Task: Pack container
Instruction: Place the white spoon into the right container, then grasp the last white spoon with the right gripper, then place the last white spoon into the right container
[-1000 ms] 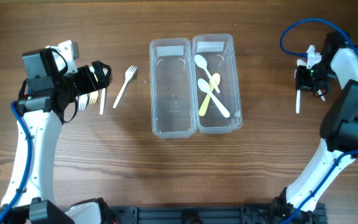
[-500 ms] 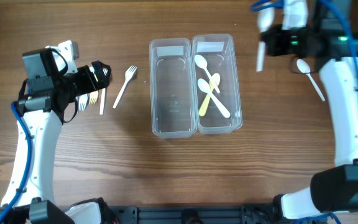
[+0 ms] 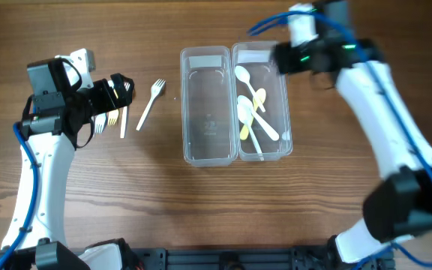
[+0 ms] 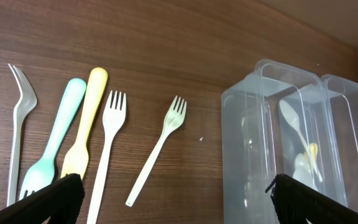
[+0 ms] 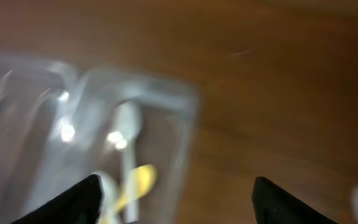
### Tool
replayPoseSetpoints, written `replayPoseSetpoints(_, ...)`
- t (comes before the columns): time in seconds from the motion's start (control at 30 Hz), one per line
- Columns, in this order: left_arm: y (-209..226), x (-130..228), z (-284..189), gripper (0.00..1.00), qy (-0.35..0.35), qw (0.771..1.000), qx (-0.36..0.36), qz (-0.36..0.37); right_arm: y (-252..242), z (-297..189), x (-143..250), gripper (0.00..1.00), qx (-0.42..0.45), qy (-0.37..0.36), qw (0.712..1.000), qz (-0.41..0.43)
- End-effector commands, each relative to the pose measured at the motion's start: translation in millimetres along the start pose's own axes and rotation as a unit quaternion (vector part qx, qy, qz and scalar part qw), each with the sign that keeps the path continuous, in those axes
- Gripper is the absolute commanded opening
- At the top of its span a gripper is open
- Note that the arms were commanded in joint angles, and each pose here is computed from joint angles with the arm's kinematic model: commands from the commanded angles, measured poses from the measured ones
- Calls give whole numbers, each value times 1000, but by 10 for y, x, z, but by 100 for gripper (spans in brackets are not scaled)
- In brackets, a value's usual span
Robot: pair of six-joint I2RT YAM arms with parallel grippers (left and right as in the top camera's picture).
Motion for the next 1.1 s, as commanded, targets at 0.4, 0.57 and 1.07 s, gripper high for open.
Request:
replayPoseSetpoints(0.4, -16, -52, -26, 100, -6, 1000, 2, -4, -1816, 856, 2288, 84, 15, 220, 971, 96)
replayPoseSetpoints(0.57, -16, -52, -26, 100, -6, 1000, 2, -4, -1807, 914, 2396, 78, 6, 221, 966, 134)
replayPoseSetpoints(1.07, -16, -53, -26, 100, -6, 1000, 2, -4, -1515, 1028, 2741, 18, -17, 286, 931, 224)
Point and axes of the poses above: each gripper's point midway between its finger pads, its own z axis out along the fingers, its own y axis along the line the jaws close on, x = y × z, the point moved 4 cm from there along -z, back along the fingers, and after that the axes turned 14 degrees about -z, right-handed, at the moved point
